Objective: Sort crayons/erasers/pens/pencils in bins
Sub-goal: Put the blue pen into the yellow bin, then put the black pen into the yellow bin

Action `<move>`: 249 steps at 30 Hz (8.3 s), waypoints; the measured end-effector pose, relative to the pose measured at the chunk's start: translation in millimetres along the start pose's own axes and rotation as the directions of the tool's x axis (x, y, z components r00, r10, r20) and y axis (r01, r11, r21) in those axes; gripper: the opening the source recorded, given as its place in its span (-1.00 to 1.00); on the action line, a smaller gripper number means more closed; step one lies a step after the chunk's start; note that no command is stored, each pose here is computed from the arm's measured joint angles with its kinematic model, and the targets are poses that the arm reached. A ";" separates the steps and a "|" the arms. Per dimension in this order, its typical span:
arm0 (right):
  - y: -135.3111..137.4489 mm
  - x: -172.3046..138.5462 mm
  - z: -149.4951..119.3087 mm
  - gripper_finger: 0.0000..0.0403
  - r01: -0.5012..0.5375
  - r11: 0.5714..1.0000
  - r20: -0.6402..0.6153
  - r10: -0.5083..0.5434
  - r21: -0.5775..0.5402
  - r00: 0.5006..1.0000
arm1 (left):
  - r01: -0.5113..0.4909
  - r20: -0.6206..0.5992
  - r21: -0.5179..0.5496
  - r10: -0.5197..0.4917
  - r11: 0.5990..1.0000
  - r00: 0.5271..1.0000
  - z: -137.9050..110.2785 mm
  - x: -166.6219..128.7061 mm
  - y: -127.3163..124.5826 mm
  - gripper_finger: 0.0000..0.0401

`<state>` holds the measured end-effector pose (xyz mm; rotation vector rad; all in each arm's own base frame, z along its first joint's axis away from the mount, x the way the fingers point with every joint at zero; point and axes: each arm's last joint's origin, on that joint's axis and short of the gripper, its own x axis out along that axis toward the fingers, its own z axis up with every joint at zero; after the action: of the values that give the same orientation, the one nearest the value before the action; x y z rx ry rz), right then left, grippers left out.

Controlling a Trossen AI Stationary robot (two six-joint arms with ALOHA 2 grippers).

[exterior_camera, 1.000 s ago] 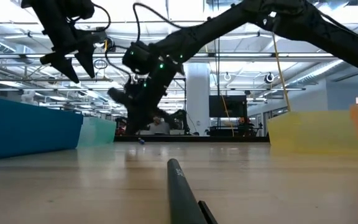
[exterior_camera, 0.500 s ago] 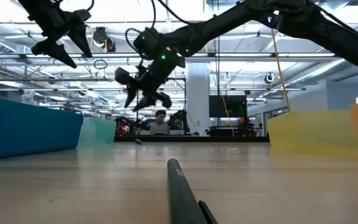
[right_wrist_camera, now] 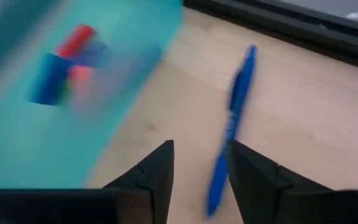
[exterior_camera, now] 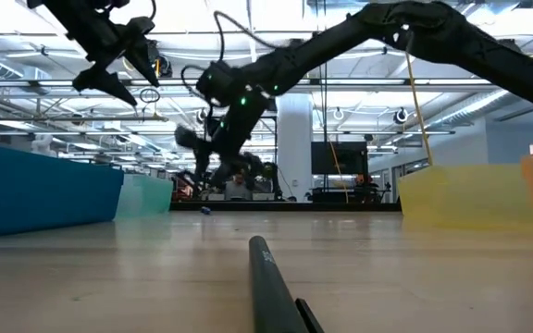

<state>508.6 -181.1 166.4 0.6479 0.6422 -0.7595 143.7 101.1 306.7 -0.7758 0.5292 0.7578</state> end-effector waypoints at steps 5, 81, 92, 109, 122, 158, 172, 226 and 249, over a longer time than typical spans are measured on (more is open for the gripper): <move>1.7 19.0 -22.1 -0.31 0.081 0.993 0.007 -0.081 -0.083 0.997 | 0.035 -0.041 -0.022 -0.036 0.999 0.999 -2.5 0.2 -1.3 0.51; 65.8 -122.9 -170.8 -0.86 0.084 0.831 -0.634 -0.482 -0.551 0.605 | 0.058 -0.186 0.101 -0.039 0.993 0.982 -24.6 -4.4 -11.2 0.51; 81.4 -112.5 -165.1 -0.19 0.040 0.900 -0.583 -0.314 -0.433 0.750 | 0.070 -0.195 0.107 -0.048 0.992 0.980 -27.2 -4.8 -14.4 0.51; 31.3 -73.9 -194.0 -0.43 0.029 0.906 -0.690 -0.343 -0.423 0.637 | 0.073 -0.200 0.091 -0.053 0.993 0.978 -30.0 -5.4 -17.8 0.51; 40.7 -102.9 -188.5 -0.88 0.026 0.877 -0.600 -0.350 -0.480 0.720 | 0.096 -0.008 0.037 -0.096 0.995 0.995 -41.8 -46.2 -20.2 0.51; 7.2 -321.7 -112.4 -0.82 0.325 0.906 -0.148 -0.373 -0.271 0.916 | 0.523 -0.005 0.187 -0.532 0.831 0.847 -68.7 -57.1 -95.3 0.29; -150.4 -301.4 -183.7 -0.78 0.550 0.834 -0.444 -0.473 0.053 0.761 | 0.556 -0.017 0.337 -0.586 0.760 0.810 -67.1 -59.1 -99.4 0.38; 162.7 -247.1 -234.2 -0.27 -0.146 0.974 -0.461 0.211 0.173 0.862 | 0.782 -0.174 0.329 -0.780 0.530 0.602 -72.8 -75.4 -112.0 0.45; 148.6 -184.4 -325.3 -0.24 0.172 0.924 -0.499 0.023 0.341 0.866 | 0.616 0.058 0.330 -0.667 0.715 0.743 -59.6 -65.6 -107.1 0.46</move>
<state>428.7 212.2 137.1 1.2038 1.0104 -0.8025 176.3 -23.3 359.7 -0.5508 0.1686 0.0756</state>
